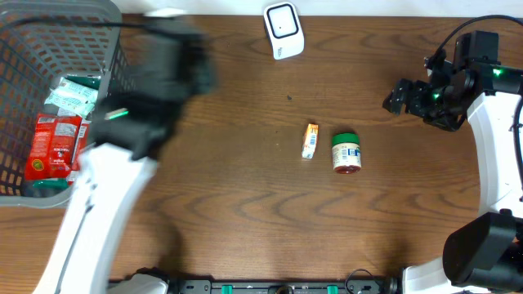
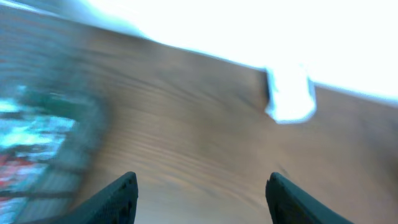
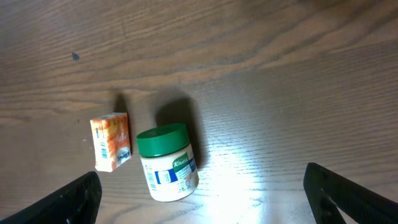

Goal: Scan the item barcode
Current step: 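Swing the left gripper back into the basket toward the red packets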

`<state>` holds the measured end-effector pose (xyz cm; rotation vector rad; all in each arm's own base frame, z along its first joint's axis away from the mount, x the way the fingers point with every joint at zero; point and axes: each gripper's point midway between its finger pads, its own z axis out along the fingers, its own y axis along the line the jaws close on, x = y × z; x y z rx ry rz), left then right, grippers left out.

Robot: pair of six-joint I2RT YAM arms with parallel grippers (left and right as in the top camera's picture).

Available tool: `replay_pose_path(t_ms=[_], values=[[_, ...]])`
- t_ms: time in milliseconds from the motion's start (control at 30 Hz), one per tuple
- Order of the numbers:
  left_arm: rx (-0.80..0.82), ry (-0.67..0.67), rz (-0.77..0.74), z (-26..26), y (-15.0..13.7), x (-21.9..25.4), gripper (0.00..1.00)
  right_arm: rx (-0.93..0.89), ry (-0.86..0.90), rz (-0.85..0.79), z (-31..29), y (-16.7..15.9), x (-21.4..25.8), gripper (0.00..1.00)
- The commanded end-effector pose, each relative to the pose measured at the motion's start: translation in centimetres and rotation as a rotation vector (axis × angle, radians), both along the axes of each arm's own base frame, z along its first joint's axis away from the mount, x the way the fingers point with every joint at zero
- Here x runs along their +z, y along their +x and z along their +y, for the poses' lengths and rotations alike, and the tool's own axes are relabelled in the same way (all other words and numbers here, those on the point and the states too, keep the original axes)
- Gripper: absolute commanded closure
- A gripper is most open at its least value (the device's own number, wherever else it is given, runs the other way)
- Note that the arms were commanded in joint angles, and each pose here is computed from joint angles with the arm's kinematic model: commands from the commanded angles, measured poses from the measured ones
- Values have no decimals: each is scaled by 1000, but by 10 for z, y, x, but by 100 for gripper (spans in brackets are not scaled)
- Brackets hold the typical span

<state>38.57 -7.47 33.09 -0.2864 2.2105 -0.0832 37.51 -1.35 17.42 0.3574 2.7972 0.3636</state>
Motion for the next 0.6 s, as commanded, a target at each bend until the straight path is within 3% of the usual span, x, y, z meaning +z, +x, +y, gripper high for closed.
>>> replay_pose_path(t_ms=[0,133,300,567], values=[[269,37,-36,107,-26,25,33,-6,5,-9,-3,-1,3,1],[513,44,-7,191,-57,23,33,-6,5,-9,-3,-1,3,1],[703,40,94,256,-74,-12,29,-6,5,-9,-3,-1,3,1],[645,94,402,280,-49,-105,25,-6,5,-9,-3,-1,3,1]])
